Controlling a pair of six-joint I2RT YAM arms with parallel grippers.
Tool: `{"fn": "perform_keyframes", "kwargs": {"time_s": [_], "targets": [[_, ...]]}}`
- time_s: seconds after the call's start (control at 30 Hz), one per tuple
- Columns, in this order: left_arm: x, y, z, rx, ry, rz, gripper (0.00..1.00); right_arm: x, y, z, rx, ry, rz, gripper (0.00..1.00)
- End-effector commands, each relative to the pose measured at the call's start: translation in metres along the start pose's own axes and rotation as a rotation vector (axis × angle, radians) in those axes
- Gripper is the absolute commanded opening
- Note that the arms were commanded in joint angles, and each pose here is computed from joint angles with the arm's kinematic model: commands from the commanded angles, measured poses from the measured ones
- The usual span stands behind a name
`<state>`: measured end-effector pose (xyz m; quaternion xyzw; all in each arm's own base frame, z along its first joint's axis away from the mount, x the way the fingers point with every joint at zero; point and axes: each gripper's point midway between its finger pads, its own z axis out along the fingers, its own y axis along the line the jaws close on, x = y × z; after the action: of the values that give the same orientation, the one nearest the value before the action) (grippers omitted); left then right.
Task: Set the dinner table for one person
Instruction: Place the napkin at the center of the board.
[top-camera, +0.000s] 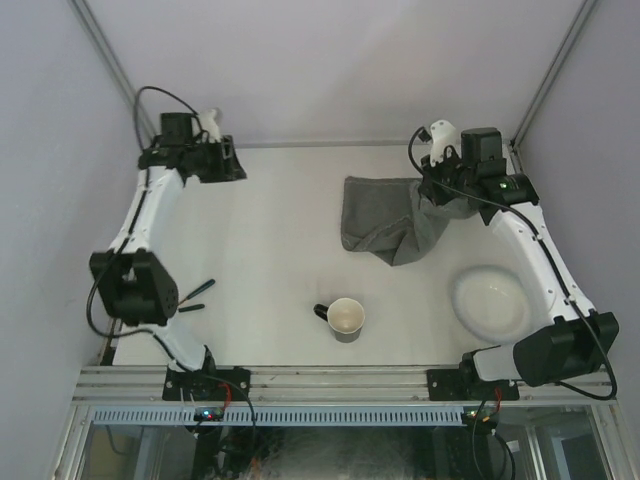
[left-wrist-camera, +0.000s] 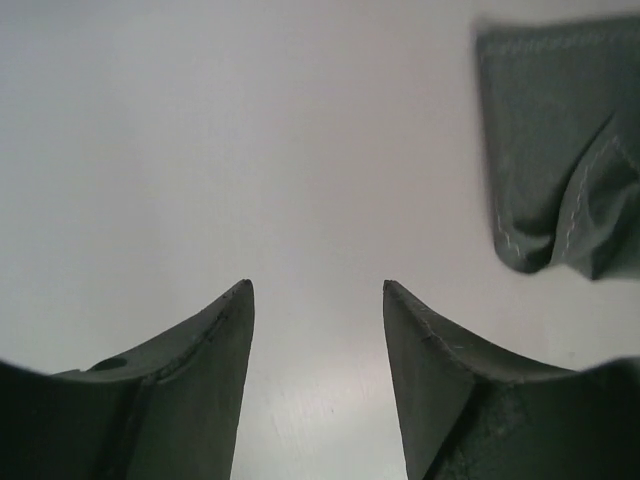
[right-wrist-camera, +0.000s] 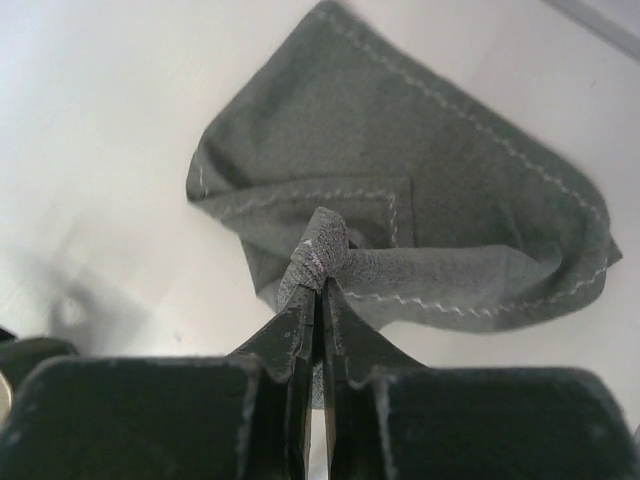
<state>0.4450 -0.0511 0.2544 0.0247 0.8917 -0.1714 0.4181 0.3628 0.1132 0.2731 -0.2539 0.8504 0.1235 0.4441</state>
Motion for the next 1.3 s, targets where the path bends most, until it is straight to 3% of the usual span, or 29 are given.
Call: {"fn": "perform_keyframes", "kwargs": {"time_s": [0.0, 0.2, 0.33, 0.5, 0.73, 0.77, 0.8, 0.83, 0.87, 0.93, 1.1, 1.17, 1.27], "targets": [[0.043, -0.03, 0.032, 0.075, 0.22, 0.031, 0.59, 0.021, 0.009, -0.025, 0.001, 0.049, -0.072, 0.0], [0.003, -0.029, 0.027, 0.038, 0.079, 0.056, 0.58, 0.017, -0.009, -0.028, 0.081, -0.021, -0.09, 0.0], [0.002, -0.014, 0.019, 0.015, 0.033, 0.002, 0.6, 0.012, -0.009, -0.008, 0.042, 0.076, -0.075, 0.0], [0.009, -0.021, 0.011, 0.063, 0.024, 0.024, 0.77, 0.058, -0.029, -0.02, 0.112, 0.17, -0.054, 0.0], [0.01, -0.055, 0.042, 0.178, 0.129, 0.07, 0.76, 0.113, -0.035, -0.069, 0.208, 0.228, -0.069, 0.0], [0.011, -0.063, 0.048, 0.203, 0.157, 0.069, 0.76, 0.12, -0.034, -0.074, 0.218, 0.243, -0.066, 0.24], [0.012, -0.073, 0.056, 0.229, 0.182, 0.074, 0.76, 0.126, -0.033, -0.08, 0.221, 0.252, -0.067, 0.63], [0.014, -0.083, 0.062, 0.254, 0.202, 0.081, 0.76, 0.13, -0.03, -0.085, 0.222, 0.254, -0.071, 0.93], [0.014, -0.095, 0.069, 0.278, 0.212, 0.096, 0.77, 0.132, -0.03, -0.09, 0.238, 0.246, -0.074, 0.99], [0.015, -0.116, 0.087, 0.298, 0.214, 0.135, 0.77, 0.132, -0.033, -0.102, 0.283, 0.212, -0.084, 1.0], [-0.007, -0.186, 0.132, 0.343, 0.086, 0.211, 0.76, 0.125, -0.053, -0.131, 0.413, 0.13, -0.068, 1.0], [-0.026, -0.221, 0.145, 0.377, 0.015, 0.229, 0.74, 0.131, -0.065, -0.139, 0.461, 0.135, -0.038, 1.0], [-0.022, -0.26, 0.17, 0.424, -0.018, 0.202, 0.72, 0.151, -0.077, -0.144, 0.499, 0.17, 0.009, 1.0]]}}
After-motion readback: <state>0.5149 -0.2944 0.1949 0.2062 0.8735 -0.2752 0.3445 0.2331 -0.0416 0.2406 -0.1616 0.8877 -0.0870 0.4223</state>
